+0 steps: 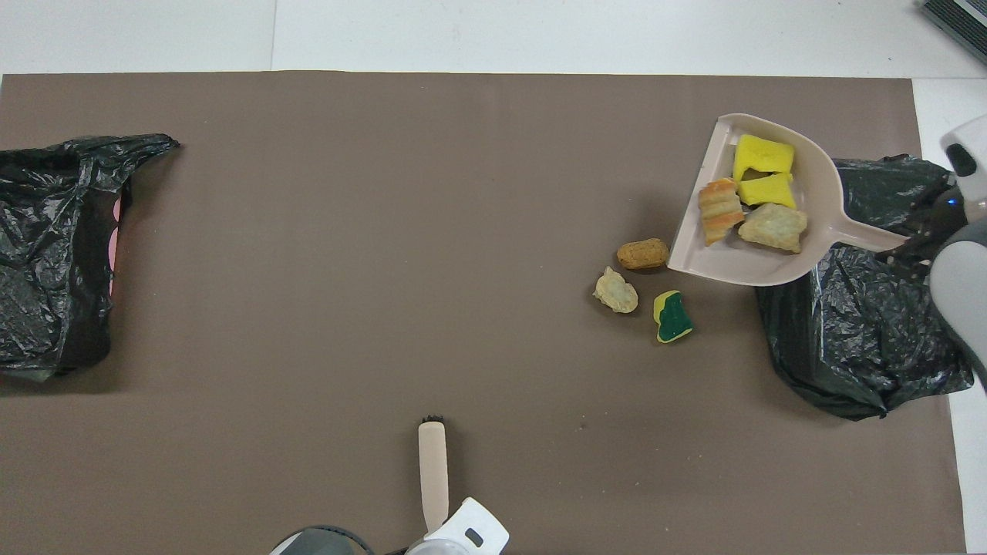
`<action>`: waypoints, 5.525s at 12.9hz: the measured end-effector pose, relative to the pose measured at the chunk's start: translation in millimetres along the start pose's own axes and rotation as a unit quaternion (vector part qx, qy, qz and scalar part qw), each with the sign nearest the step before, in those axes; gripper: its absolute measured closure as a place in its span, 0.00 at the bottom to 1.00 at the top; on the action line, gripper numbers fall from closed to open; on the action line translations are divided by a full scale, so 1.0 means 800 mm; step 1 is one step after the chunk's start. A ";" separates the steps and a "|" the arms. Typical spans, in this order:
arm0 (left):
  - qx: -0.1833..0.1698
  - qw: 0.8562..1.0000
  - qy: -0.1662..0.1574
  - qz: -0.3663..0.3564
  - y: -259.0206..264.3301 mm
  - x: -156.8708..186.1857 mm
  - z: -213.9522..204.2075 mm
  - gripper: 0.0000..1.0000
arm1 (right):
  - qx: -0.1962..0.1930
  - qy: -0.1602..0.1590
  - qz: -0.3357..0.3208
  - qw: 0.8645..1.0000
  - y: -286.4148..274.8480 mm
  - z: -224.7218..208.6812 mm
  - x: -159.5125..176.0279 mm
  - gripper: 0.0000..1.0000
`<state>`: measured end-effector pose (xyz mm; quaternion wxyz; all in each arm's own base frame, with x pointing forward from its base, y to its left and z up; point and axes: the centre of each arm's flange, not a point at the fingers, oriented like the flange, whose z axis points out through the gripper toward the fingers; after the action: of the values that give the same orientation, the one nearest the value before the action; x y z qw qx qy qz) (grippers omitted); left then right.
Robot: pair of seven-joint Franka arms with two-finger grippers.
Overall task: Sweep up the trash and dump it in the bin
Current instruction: 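Carry the dustpan to the black bag with the right gripper, then tip the dustpan over the black bag with the right gripper, then bring the empty dustpan back to the table center with the right gripper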
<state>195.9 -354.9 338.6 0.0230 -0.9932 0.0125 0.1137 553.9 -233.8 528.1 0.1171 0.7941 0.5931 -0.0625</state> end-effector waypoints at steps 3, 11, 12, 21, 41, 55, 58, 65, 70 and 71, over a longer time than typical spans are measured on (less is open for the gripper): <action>-0.021 1.000 0.001 -0.013 -0.003 0.052 -0.030 0.46 | -0.022 -0.037 -0.041 0.998 0.002 0.002 -0.047 0.68; -0.035 0.992 0.112 0.051 -0.111 0.256 -0.231 0.00 | -0.059 -0.151 -0.202 0.966 0.015 0.004 -0.031 0.68; -0.030 0.990 0.126 0.058 -0.143 0.274 -0.266 0.00 | -0.060 -0.161 -0.226 0.959 0.016 0.006 -0.024 0.68; -0.016 0.983 0.166 0.075 -0.324 0.295 -0.468 0.00 | -0.084 -0.215 -0.371 0.899 0.030 -0.011 0.003 0.68; -0.024 0.990 0.132 0.044 -0.405 0.306 -0.509 0.00 | -0.038 -0.300 -0.244 0.921 -0.059 -0.130 0.081 0.68; -0.019 0.990 0.128 0.061 -0.428 0.303 -0.509 0.00 | -0.026 -0.092 0.238 0.967 -0.151 -0.153 0.333 0.68; -0.019 0.990 0.127 0.059 -0.431 0.303 -0.507 0.00 | 0.004 -0.060 0.330 0.942 -0.185 -0.145 0.430 0.68; -0.019 0.994 0.087 0.064 -0.430 0.292 -0.497 0.00 | 0.124 -0.004 0.531 0.838 -0.212 -0.106 0.657 0.68; -0.019 0.994 0.085 0.067 -0.430 0.291 -0.496 0.00 | 0.185 0.037 0.631 0.753 -0.267 -0.064 0.812 0.68; -0.019 0.994 0.085 0.066 -0.430 0.291 -0.496 0.00 | 0.188 0.041 0.633 0.750 -0.270 -0.052 0.829 0.68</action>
<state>522.4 -34.9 686.6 -0.0050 -0.9965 0.0783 0.0299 537.4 449.8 386.6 -0.0460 0.9955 -0.0653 -0.0513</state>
